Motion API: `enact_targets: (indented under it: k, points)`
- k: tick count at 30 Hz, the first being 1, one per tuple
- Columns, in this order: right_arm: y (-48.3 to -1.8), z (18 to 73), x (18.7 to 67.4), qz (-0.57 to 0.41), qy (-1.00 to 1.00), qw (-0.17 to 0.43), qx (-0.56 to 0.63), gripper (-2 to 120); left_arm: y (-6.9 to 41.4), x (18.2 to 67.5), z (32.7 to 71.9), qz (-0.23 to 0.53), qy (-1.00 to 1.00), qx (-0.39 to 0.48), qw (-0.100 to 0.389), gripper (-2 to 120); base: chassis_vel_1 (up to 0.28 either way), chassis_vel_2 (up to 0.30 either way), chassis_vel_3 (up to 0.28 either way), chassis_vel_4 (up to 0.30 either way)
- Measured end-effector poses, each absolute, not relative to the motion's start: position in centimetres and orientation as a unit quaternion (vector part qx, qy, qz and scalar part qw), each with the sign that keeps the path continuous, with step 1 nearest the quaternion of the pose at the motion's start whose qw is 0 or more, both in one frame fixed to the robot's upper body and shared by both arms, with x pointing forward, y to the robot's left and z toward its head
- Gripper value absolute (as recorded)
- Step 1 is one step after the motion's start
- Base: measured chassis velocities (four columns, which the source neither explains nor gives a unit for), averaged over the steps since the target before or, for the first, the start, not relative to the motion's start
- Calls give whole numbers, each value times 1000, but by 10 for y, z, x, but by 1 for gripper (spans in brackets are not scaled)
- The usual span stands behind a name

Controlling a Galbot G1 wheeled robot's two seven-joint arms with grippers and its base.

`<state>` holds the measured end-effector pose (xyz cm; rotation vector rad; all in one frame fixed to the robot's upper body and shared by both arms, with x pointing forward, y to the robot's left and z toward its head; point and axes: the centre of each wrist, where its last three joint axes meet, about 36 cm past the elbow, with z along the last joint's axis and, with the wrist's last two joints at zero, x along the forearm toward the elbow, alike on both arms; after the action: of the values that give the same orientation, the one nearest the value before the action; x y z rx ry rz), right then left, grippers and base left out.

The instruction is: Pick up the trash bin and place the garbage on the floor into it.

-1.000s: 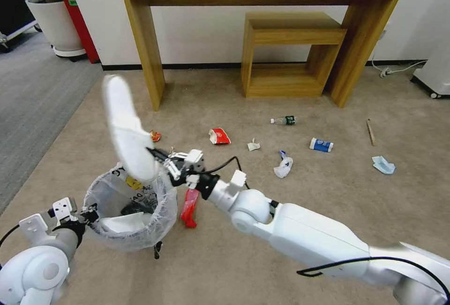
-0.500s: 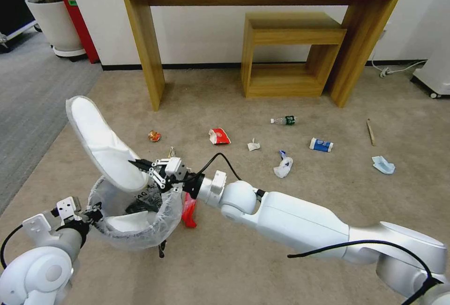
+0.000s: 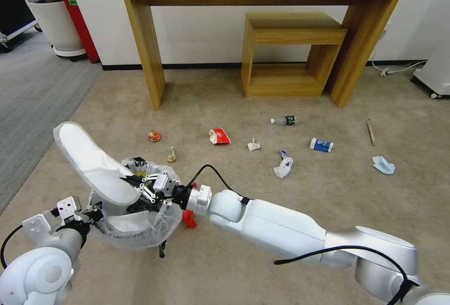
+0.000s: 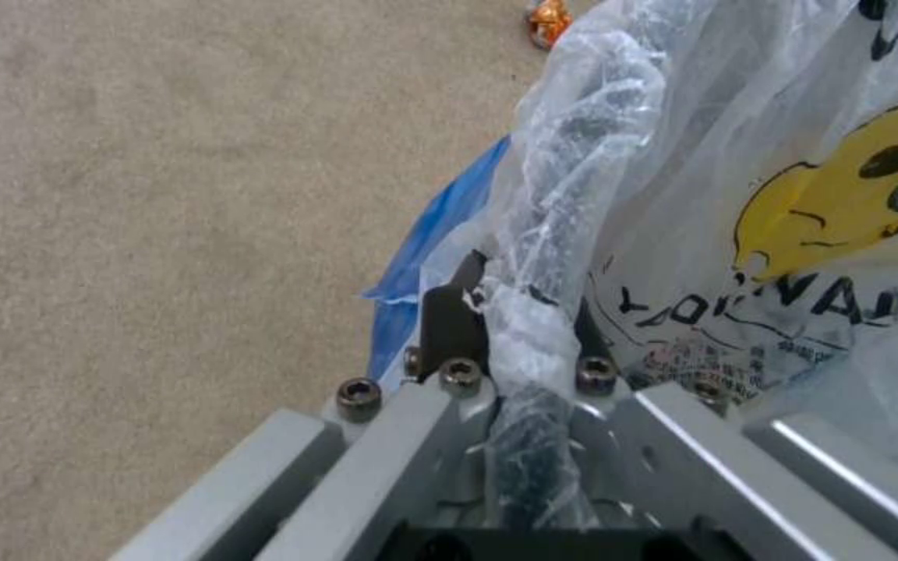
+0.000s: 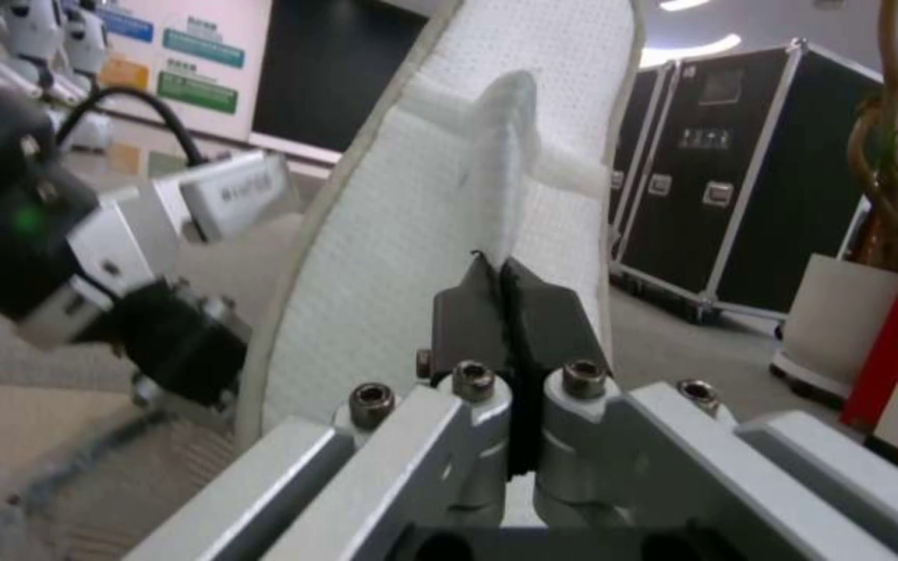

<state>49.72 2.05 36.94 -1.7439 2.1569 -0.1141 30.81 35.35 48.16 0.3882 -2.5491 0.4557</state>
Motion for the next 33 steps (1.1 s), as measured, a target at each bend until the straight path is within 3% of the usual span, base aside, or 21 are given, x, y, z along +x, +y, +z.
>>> enact_targets:
  k: [12, 22, 27, 33]
  points:
    - [17, 353, 503, -70, 766, 172, -615, 0, 354, 306, 484, 169, -941, 142, 255, 1, 0, 0, 0, 0]
    - [6, 348, 497, -74, 771, 161, -612, 39, 353, 306, 484, 169, -941, 141, 255, 1, 0, 0, 0, 0]
    - [6, 349, 496, -73, 772, 162, -610, 50, 353, 306, 484, 170, -941, 141, 255, 1, 0, 0, 0, 0]
    - [7, 355, 491, -72, 774, 153, -610, 77, 354, 307, 484, 170, -942, 141, 254, 1, 0, 0, 0, 0]
